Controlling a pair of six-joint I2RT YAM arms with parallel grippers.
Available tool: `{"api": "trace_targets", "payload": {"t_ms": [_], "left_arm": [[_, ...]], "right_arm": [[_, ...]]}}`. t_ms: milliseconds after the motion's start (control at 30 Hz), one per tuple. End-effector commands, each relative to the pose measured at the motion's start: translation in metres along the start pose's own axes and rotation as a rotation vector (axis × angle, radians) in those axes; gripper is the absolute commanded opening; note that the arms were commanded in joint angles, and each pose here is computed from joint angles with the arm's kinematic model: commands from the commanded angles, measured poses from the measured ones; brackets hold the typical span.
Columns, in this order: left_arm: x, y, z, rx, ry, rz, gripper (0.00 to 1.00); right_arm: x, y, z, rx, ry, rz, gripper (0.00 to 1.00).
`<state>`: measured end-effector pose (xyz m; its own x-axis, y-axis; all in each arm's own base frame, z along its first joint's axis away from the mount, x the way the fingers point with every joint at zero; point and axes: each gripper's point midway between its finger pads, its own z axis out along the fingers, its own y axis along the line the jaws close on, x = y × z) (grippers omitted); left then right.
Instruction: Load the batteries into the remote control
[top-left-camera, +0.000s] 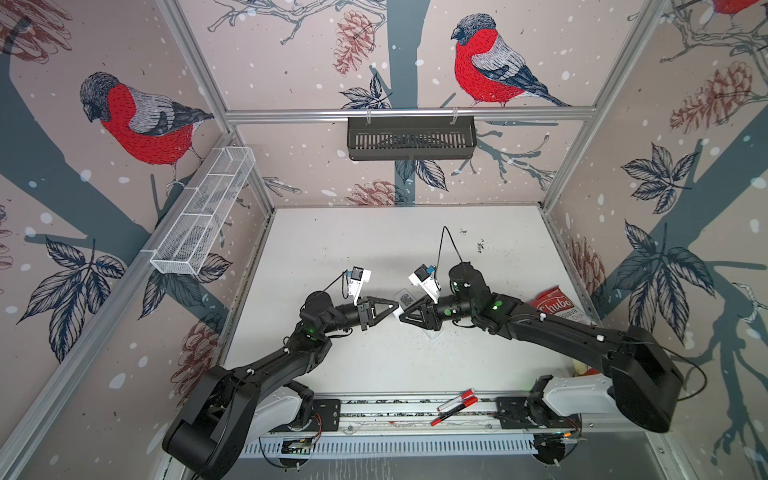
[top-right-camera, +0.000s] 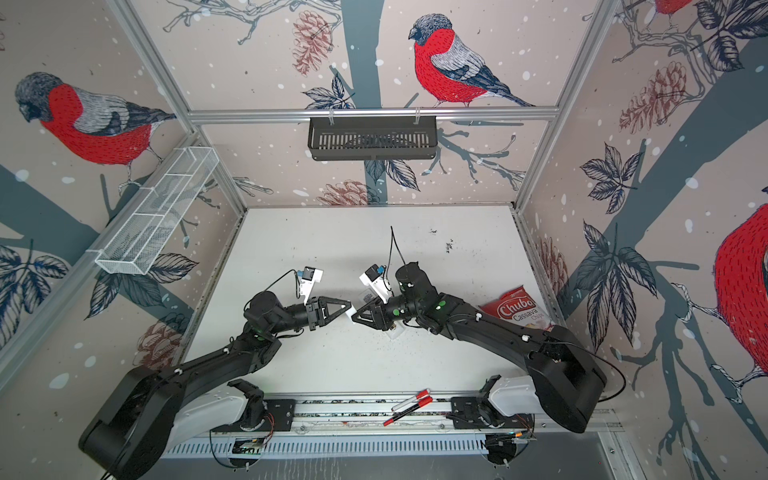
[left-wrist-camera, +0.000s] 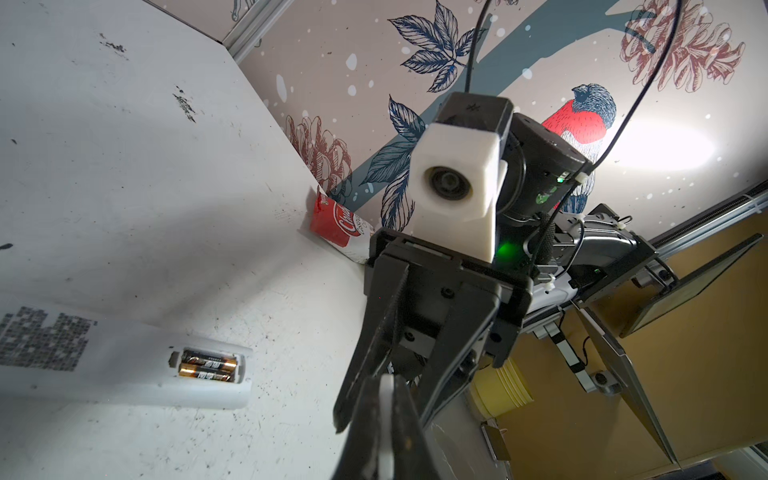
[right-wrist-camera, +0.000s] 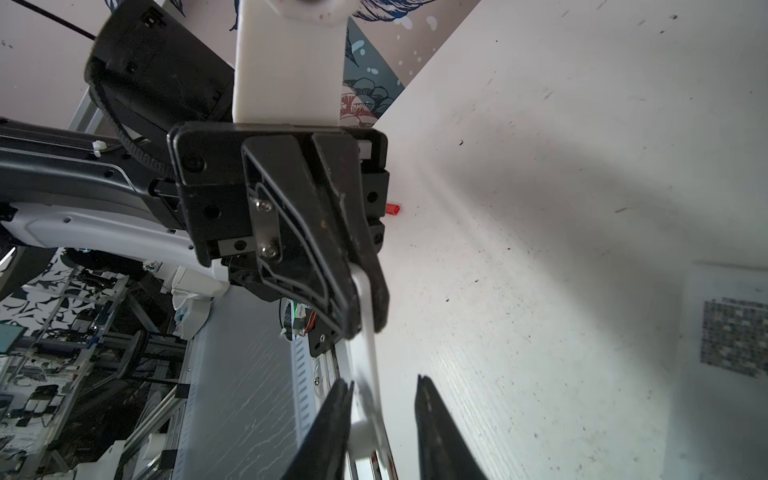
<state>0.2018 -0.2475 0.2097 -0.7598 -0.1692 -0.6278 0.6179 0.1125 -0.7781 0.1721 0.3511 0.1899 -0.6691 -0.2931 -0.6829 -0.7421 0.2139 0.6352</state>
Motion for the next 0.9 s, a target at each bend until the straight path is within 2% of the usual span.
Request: {"api": "trace_targets", "payload": {"t_ms": [0,100,200,233,300,333,367,400,600,867], "left_arm": [[-0.002,-0.011,0.001,0.044,0.003,0.042,0.0],[-0.002,-0.01,0.0,0.036,0.001,0.042,0.0],[-0.003,-0.006,0.001,0.015,0.001,0.04,0.22],[-0.004,-0.004,0.001,0.001,-0.002,0.042,0.38],[-0.007,-0.002,0.0,-0.028,-0.01,0.05,0.61],[-0.01,0.0,-0.001,-0.053,-0.019,0.054,0.83],[-0.015,0.002,-0.003,-0.079,-0.034,0.06,0.94],[-0.02,0.006,-0.006,-0.115,-0.053,0.066,0.97],[-0.041,0.032,-0.043,-0.287,-0.15,0.038,0.97],[-0.033,0.066,-0.069,-0.45,-0.205,-0.06,0.97]], "right_arm": [[-0.007,0.005,0.002,-0.035,-0.026,0.0,0.25],[-0.007,0.002,0.002,-0.03,-0.026,0.02,0.22],[-0.007,-0.004,0.001,0.0,-0.028,0.029,0.18],[-0.006,-0.006,0.001,0.017,-0.029,0.028,0.17],[-0.004,-0.013,0.0,0.063,-0.026,0.028,0.15],[-0.002,-0.016,0.001,0.086,-0.02,0.023,0.14],[0.0,-0.02,0.002,0.119,-0.013,0.017,0.14],[0.003,-0.022,0.003,0.149,-0.005,0.007,0.13],[0.023,-0.032,0.016,0.234,0.031,0.006,0.11],[0.052,-0.052,0.035,0.39,0.107,0.014,0.12]]}}
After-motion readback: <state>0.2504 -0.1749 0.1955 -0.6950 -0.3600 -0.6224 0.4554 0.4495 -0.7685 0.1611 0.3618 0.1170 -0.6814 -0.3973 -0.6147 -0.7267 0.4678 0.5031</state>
